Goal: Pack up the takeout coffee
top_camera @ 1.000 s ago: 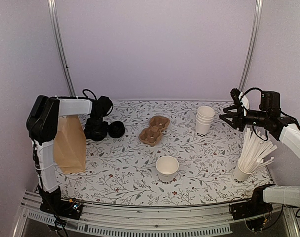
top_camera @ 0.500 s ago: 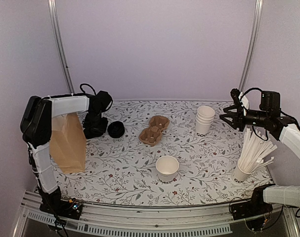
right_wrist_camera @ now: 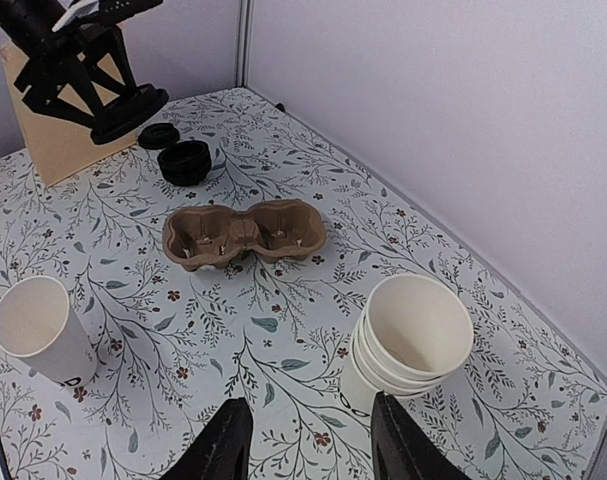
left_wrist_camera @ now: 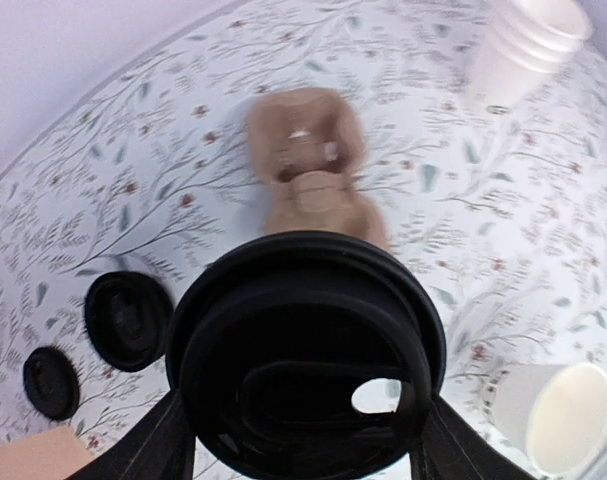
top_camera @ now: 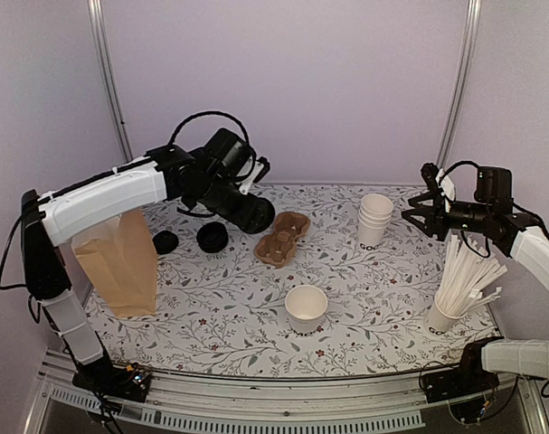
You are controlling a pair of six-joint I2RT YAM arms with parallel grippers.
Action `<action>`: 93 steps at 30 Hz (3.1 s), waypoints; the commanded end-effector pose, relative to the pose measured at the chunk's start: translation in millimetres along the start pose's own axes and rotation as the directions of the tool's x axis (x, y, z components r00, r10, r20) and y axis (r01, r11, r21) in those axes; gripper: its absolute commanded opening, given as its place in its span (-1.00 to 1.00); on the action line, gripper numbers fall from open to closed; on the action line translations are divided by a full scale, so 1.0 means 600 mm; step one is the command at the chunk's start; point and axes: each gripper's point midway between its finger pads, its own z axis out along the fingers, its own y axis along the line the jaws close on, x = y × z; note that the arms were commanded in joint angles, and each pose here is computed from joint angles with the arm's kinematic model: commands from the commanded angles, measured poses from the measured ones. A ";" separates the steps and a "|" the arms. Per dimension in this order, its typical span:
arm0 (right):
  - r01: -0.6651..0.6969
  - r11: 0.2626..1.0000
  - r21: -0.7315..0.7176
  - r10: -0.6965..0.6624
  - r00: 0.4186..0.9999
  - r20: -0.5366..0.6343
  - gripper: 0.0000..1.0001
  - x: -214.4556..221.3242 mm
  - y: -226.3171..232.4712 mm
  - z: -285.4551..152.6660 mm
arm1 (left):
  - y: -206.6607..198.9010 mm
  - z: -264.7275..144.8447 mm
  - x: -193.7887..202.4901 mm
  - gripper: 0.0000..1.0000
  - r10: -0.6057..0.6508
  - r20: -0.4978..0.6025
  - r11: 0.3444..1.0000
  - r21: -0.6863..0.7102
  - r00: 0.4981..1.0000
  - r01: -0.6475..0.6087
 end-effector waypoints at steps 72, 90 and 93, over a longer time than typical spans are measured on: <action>0.002 1.000 -0.009 -0.003 1.000 -0.010 -0.13 0.008 0.005 0.000 | -0.344 0.023 0.225 0.37 0.591 -0.293 0.778 0.453 0.752 -0.435; 0.029 0.989 -0.144 -0.023 0.999 0.045 -0.13 -0.098 0.039 -0.034 | -0.313 0.035 0.189 0.42 0.487 -0.148 0.788 0.499 0.861 -0.360; 0.048 0.978 -0.205 -0.042 0.998 0.036 -0.13 -0.122 0.070 -0.039 | -0.325 0.030 0.182 0.43 0.471 -0.115 0.774 0.530 0.874 -0.348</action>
